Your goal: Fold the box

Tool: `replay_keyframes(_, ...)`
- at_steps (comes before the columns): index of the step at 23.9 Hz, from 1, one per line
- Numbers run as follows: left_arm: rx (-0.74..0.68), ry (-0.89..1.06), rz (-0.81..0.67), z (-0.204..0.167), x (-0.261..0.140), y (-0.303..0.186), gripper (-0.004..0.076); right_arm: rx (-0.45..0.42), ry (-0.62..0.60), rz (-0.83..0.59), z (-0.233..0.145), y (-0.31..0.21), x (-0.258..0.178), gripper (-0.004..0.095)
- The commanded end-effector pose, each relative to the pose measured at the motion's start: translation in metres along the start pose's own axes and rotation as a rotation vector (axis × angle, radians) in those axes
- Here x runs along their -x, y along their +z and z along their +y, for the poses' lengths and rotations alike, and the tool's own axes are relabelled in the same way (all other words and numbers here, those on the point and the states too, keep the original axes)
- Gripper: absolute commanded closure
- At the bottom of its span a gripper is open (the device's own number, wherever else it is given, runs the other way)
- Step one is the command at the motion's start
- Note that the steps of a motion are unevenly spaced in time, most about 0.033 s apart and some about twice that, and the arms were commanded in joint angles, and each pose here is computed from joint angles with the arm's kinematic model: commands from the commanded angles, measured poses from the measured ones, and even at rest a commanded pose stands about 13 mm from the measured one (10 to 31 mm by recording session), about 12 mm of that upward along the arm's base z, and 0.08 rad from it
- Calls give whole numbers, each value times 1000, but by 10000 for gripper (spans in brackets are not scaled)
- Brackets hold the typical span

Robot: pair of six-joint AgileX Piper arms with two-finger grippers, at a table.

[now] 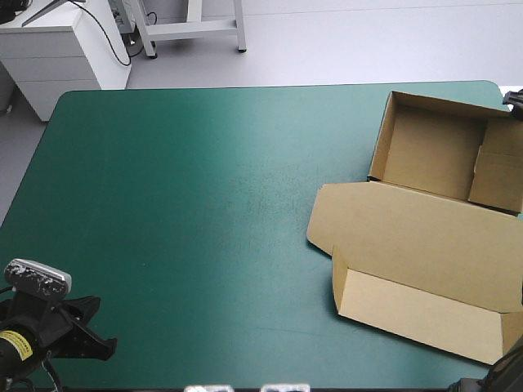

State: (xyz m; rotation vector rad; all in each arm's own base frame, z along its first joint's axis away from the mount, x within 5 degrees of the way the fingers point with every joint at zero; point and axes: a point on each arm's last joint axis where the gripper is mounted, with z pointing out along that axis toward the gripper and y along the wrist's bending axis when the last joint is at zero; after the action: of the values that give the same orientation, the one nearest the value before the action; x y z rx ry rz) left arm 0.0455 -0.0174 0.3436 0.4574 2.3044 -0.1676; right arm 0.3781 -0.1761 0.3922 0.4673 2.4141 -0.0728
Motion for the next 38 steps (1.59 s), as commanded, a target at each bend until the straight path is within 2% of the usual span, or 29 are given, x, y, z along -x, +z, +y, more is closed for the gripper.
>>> replay_keyframes(1,-1,-6,-69,0,10,-4,732,58,-23,-130,11,-60,7,194)
replay_keyframes(4,-1,-6,-69,0,10,-4,732,113,-23,-133,19,-79,3,215)
replay_keyframes(6,-1,-2,-69,0,10,-4,732,164,-27,-125,25,-89,0,283)
replay_keyframes(9,-1,-2,-71,0,10,-4,732,203,-47,-137,37,-105,-4,486)
replay_keyframes(10,-1,-2,-71,0,10,-4,732,223,-72,-149,48,-115,-8,640)
replay_keyframes(11,-1,-2,-71,0,10,-4,732,235,-87,-156,55,-121,-10,696)
replay_keyframes(12,-1,-2,-71,0,10,-4,732,266,-127,-157,70,-128,-16,823)
replay_keyframes(14,-8,-5,-71,-1,10,-4,732,312,-201,-134,92,-134,-30,922)
replay_keyframes(18,-10,-5,-72,-1,10,-4,732,391,-362,-72,125,-142,-68,922)
replay_keyframes(21,-31,-15,-96,-3,12,-4,732,418,-390,-126,130,-156,-99,922)
replay_keyframes(26,-91,-50,-129,-8,10,11,732,429,-428,-183,112,-188,-164,922)
replay_keyframes(38,-93,-60,1,-9,-17,46,732,448,-451,-289,77,-214,-287,922)
